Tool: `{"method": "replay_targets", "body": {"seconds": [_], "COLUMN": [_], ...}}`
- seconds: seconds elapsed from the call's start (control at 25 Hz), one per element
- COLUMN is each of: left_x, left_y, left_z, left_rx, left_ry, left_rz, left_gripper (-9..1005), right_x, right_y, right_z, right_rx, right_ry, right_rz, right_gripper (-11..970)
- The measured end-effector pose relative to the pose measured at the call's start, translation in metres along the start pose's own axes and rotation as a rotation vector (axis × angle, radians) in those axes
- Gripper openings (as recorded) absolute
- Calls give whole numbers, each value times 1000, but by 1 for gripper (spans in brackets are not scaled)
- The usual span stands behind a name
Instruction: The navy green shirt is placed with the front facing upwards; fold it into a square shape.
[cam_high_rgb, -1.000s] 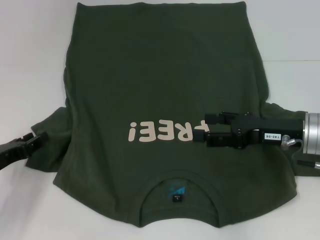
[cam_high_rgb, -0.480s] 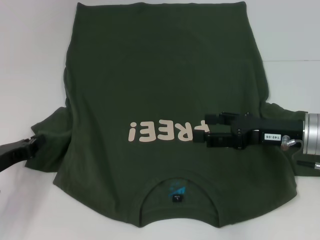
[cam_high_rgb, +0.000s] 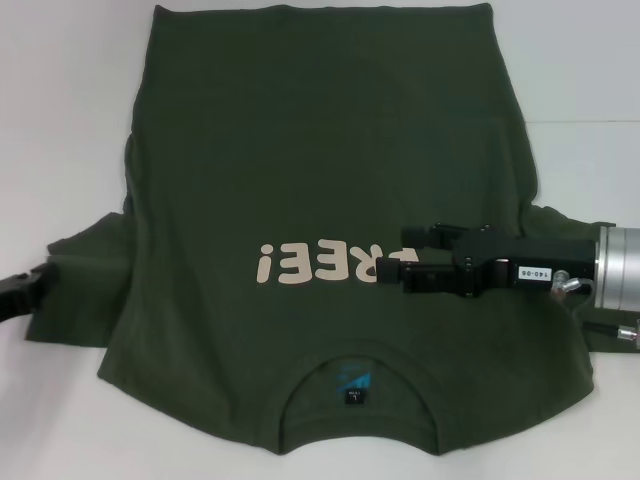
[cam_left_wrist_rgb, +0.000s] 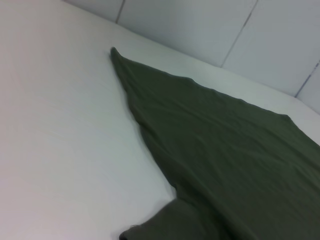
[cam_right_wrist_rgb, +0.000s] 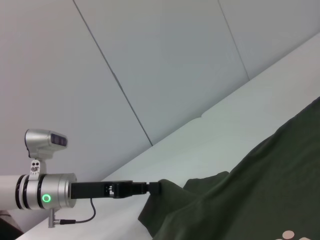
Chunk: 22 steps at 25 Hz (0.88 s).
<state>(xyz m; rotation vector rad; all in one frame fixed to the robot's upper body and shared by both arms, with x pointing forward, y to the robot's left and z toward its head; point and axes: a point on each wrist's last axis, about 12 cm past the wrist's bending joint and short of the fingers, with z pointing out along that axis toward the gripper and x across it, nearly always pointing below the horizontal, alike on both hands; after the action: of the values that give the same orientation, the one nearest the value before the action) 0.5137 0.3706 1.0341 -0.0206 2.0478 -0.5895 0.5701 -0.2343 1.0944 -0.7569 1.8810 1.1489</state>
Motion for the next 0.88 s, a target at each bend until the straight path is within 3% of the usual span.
{"method": "replay_targets", "body": {"seconds": [0.44,0.88], "left_x": [-26,-46], "left_y": [22,18], "left_z": [-10,0], "left_rx": [-115,-101], "left_ry": [-31,-26], "left_rz": [54,98], "left_gripper": [0,1], "right_x": [3,2], "right_y": [0,0], "right_z": [6,7], "right_rx": [-1,0], "right_ry": [-21,-21], "right_rz": [31,33], "right_gripper": [925,925]}}
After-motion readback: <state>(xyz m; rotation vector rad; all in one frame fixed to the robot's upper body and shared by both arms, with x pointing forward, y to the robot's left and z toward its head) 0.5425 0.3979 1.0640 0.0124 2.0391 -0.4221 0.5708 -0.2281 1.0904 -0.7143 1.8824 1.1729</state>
